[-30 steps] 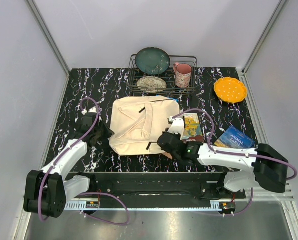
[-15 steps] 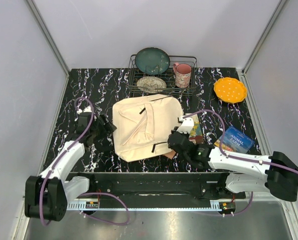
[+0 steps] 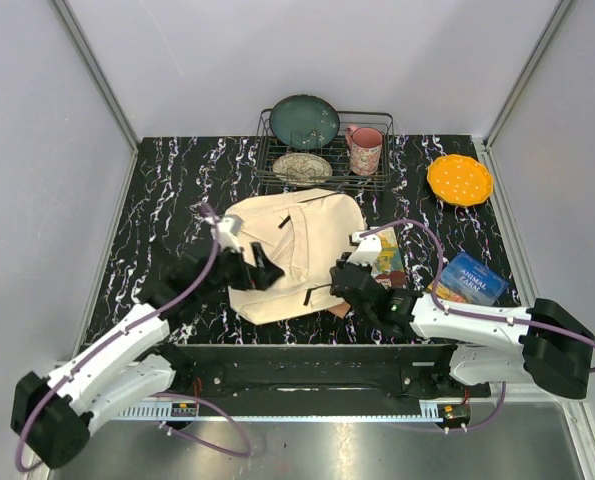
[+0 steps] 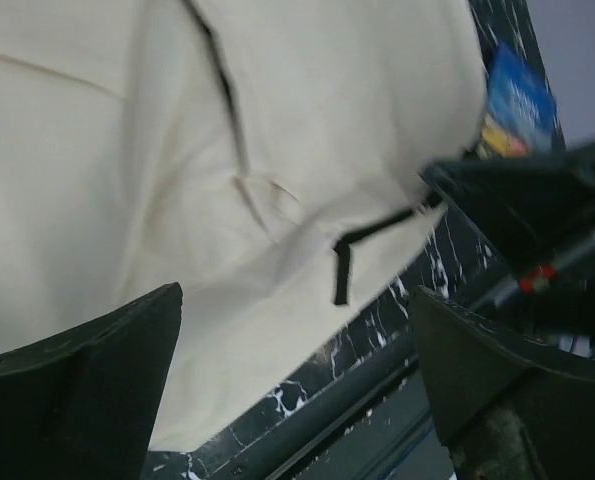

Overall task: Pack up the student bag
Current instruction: Unzip the student bag at the center of the board.

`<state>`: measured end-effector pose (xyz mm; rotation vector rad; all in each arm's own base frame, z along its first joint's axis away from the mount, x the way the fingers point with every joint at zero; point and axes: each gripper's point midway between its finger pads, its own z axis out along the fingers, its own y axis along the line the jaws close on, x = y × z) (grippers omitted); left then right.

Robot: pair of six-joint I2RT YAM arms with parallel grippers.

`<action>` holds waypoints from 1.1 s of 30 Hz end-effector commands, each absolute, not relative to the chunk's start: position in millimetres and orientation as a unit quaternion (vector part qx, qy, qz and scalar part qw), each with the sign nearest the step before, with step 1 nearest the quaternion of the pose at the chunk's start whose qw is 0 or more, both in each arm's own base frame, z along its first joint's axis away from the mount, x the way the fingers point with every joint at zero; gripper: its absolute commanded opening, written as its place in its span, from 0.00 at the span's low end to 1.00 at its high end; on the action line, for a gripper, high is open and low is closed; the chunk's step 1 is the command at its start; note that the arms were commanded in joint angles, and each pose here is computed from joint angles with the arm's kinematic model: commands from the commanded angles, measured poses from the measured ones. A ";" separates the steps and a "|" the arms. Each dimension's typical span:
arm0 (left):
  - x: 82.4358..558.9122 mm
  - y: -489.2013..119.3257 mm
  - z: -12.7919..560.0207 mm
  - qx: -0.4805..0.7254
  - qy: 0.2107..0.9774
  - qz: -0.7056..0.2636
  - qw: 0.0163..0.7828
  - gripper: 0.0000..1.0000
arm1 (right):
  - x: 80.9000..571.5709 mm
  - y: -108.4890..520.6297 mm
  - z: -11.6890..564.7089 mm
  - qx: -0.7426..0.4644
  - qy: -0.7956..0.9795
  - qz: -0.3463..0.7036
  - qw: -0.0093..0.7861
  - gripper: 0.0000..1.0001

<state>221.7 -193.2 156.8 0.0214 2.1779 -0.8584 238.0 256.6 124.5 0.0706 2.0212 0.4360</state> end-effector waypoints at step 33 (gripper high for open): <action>198.2 -373.8 143.2 0.365 0.745 -0.363 0.424 0.68 | 228.5 238.3 191.8 0.057 0.807 0.242 0.536 0.00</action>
